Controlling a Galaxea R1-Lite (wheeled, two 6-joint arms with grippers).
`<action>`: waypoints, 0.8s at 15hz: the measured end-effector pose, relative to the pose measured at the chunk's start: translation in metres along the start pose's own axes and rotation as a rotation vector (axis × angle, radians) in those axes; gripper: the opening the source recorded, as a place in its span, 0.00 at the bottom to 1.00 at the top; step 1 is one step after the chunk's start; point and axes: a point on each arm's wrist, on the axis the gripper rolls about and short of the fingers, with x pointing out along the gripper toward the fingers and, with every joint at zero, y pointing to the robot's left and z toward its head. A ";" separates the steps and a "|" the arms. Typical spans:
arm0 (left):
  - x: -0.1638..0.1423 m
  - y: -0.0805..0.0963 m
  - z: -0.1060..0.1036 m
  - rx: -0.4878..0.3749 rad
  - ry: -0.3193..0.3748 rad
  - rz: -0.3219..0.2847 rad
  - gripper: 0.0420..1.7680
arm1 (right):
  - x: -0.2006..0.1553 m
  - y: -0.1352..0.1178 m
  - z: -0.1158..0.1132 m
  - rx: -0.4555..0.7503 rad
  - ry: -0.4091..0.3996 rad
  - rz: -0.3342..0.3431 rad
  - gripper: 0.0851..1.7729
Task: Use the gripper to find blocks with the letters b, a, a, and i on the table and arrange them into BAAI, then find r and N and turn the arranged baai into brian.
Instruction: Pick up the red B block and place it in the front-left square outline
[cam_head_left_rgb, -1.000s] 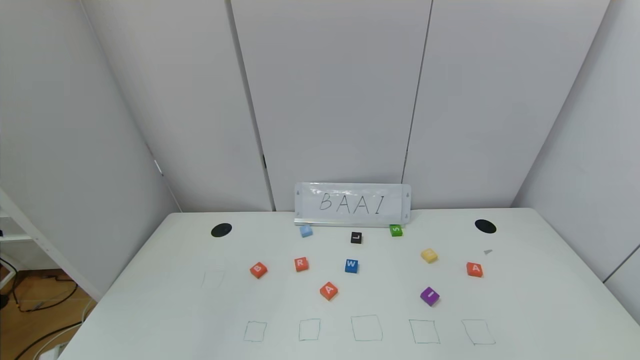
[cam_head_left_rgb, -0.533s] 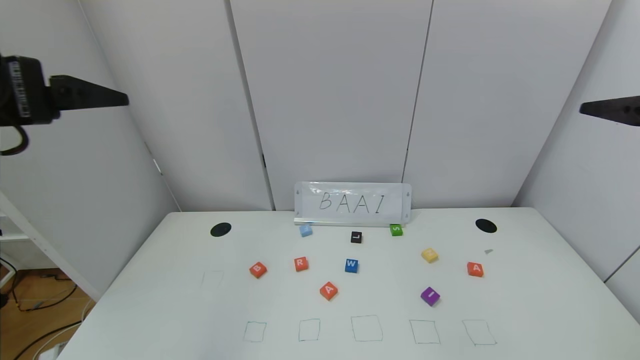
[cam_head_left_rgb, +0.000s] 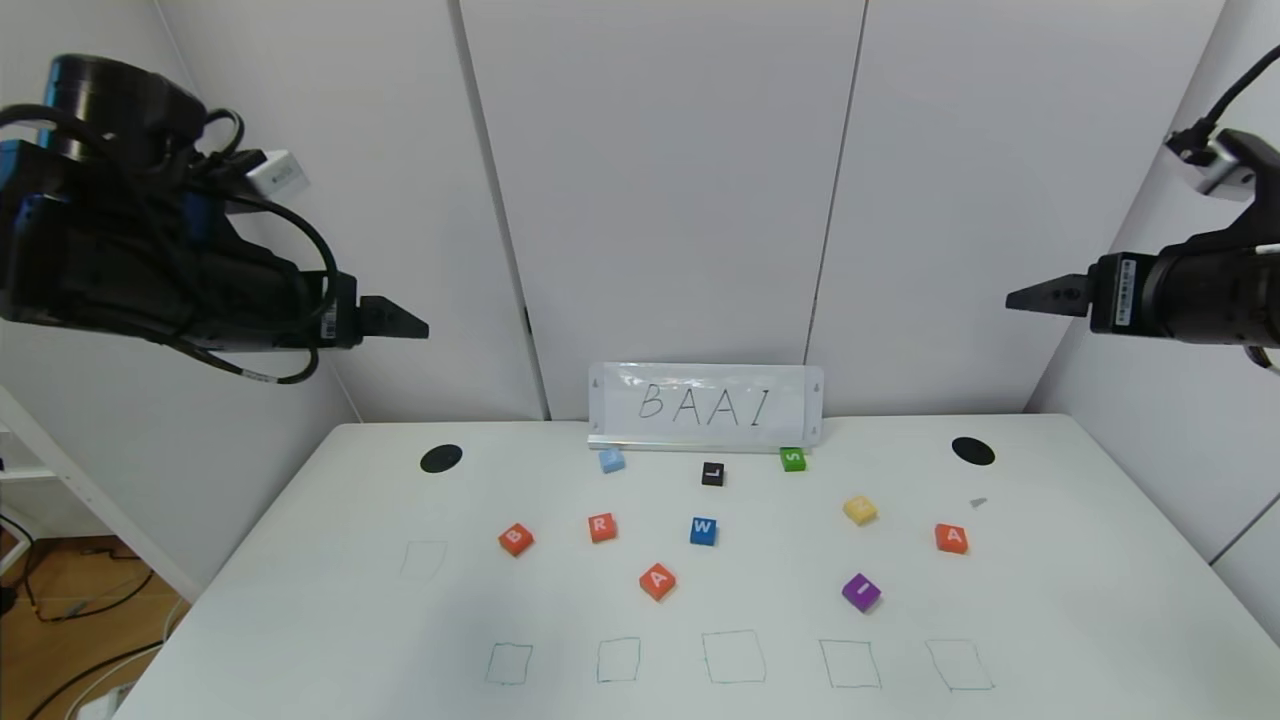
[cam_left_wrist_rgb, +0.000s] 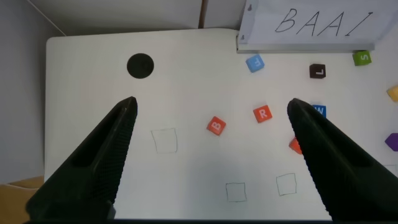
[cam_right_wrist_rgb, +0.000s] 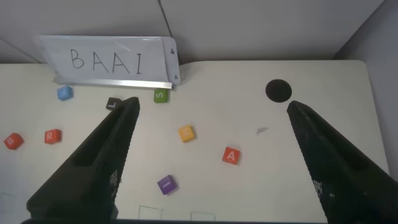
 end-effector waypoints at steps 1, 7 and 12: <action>0.011 0.000 -0.002 -0.008 0.022 -0.001 0.97 | 0.008 -0.001 -0.004 0.011 0.022 -0.004 0.96; 0.062 -0.014 -0.020 -0.050 0.150 0.023 0.97 | 0.037 -0.003 -0.018 0.070 0.104 -0.011 0.96; 0.084 -0.037 -0.037 -0.165 0.222 0.190 0.97 | 0.044 -0.004 -0.023 0.073 0.126 -0.013 0.96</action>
